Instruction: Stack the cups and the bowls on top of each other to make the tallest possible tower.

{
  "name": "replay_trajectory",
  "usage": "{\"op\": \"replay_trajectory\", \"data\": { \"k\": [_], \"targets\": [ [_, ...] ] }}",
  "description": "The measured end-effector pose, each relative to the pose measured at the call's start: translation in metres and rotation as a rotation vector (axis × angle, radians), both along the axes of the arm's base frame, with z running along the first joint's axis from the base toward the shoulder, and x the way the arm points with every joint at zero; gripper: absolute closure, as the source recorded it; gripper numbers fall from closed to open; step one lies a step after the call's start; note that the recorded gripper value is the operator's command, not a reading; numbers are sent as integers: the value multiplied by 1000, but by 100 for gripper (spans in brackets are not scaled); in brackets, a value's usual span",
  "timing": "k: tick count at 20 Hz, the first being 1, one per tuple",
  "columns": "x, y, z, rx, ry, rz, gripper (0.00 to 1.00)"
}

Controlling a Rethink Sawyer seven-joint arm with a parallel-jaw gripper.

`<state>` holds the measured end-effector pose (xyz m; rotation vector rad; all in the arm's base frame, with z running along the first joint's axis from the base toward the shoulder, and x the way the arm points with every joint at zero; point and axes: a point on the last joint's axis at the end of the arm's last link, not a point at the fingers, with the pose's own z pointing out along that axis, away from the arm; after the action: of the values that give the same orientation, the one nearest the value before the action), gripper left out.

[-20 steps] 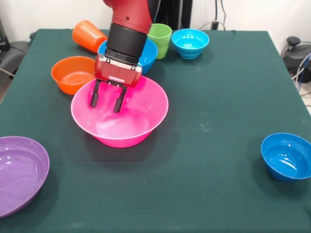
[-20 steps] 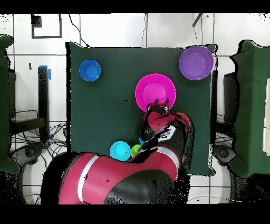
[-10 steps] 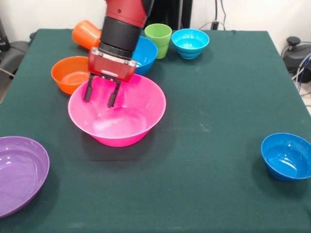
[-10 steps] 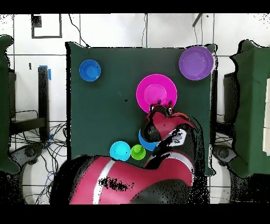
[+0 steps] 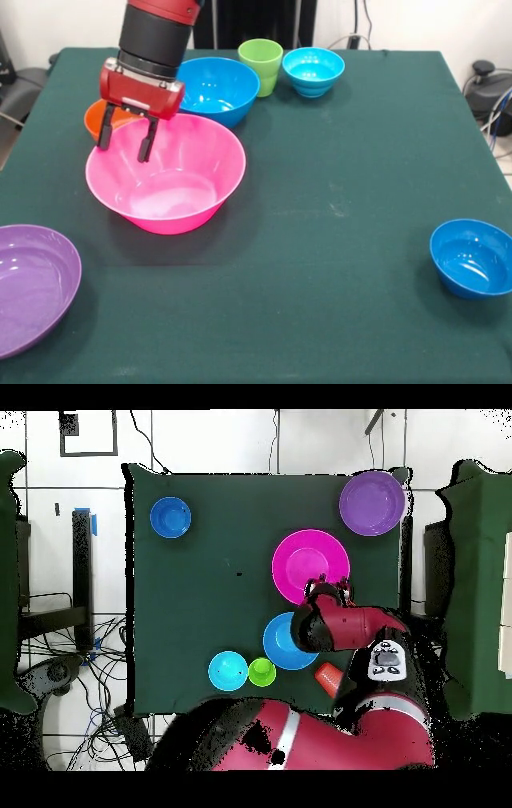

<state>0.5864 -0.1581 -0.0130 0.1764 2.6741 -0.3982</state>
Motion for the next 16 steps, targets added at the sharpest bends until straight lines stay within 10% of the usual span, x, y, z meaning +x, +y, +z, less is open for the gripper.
{"op": "replay_trajectory", "data": {
  "k": [16],
  "targets": [
    [13, -12, 6, 84, 21, -29, 0]
  ]
}}
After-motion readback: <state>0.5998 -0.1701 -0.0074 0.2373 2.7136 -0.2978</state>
